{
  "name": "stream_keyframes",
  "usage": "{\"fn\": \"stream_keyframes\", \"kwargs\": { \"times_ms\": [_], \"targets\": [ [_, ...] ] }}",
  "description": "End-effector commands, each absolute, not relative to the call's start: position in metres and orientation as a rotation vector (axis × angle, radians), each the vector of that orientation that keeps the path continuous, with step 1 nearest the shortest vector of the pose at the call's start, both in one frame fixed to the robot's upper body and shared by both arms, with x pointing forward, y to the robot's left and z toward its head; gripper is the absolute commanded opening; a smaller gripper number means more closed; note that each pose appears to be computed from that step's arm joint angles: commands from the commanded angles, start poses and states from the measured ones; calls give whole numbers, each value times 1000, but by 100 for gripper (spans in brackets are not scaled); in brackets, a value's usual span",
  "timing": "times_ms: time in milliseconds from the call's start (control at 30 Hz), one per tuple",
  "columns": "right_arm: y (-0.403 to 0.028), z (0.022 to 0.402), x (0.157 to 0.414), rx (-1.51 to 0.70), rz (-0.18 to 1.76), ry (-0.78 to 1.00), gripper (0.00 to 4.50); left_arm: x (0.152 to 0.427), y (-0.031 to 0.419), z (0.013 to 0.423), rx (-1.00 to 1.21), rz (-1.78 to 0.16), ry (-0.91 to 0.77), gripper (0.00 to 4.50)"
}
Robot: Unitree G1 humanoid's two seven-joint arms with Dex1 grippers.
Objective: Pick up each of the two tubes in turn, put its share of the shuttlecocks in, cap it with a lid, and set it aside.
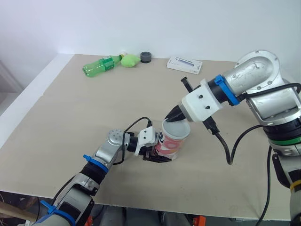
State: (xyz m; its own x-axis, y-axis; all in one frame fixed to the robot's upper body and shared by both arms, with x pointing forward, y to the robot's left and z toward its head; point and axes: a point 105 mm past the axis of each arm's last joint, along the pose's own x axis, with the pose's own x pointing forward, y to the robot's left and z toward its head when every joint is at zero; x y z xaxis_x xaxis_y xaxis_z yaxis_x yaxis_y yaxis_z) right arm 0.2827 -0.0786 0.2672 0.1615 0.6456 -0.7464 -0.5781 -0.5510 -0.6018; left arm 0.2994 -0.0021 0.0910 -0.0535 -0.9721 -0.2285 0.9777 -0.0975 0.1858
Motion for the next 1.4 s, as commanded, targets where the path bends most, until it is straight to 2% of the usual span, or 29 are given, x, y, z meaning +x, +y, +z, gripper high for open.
{"fn": "stream_keyframes", "kwargs": {
  "times_ms": [33, 400, 567, 600, 667, 733, 900, 1100, 1200, 1233, 1333, 1367, 1400],
  "targets": [
    [-88, 271, 282, -1522, 1571, -29, 5, 300, 8, 75, 346, -1620, 111, 280],
    [-92, 270, 286, -1522, 1568, 0, 5, 300, 7, 76, 349, -1624, 113, 280],
    [-93, 270, 285, -1494, 1576, 19, 168, 299, 7, 75, 348, -1625, 118, 280],
    [-93, 271, 285, -1486, 1578, 19, 215, 299, 7, 75, 348, -1626, 119, 280],
    [-92, 274, 287, -1474, 1572, 11, 260, 299, 7, 74, 346, -1627, 120, 280],
    [-91, 277, 287, -1462, 1565, 4, 336, 298, 7, 74, 345, -1629, 122, 280],
    [-93, 303, 285, -1386, 1540, -42, 336, 298, 7, 73, 345, -1630, 124, 280],
    [-88, 317, 258, -1118, 1701, -35, 336, 299, 7, 73, 348, -1627, 127, 280],
    [-90, 313, 252, -1046, 1728, 25, 336, 300, 7, 73, 346, -1625, 126, 280],
    [-91, 310, 255, -1029, 1721, 44, 314, 300, 7, 74, 346, -1625, 126, 280],
    [-93, 307, 258, -998, 1716, 63, 208, 300, 7, 74, 346, -1626, 127, 280],
    [-93, 305, 259, -998, 1713, 66, 166, 300, 7, 74, 347, -1626, 127, 280],
    [-94, 304, 261, -995, 1709, 68, 93, 301, 7, 74, 347, -1626, 128, 280]
  ]
}}
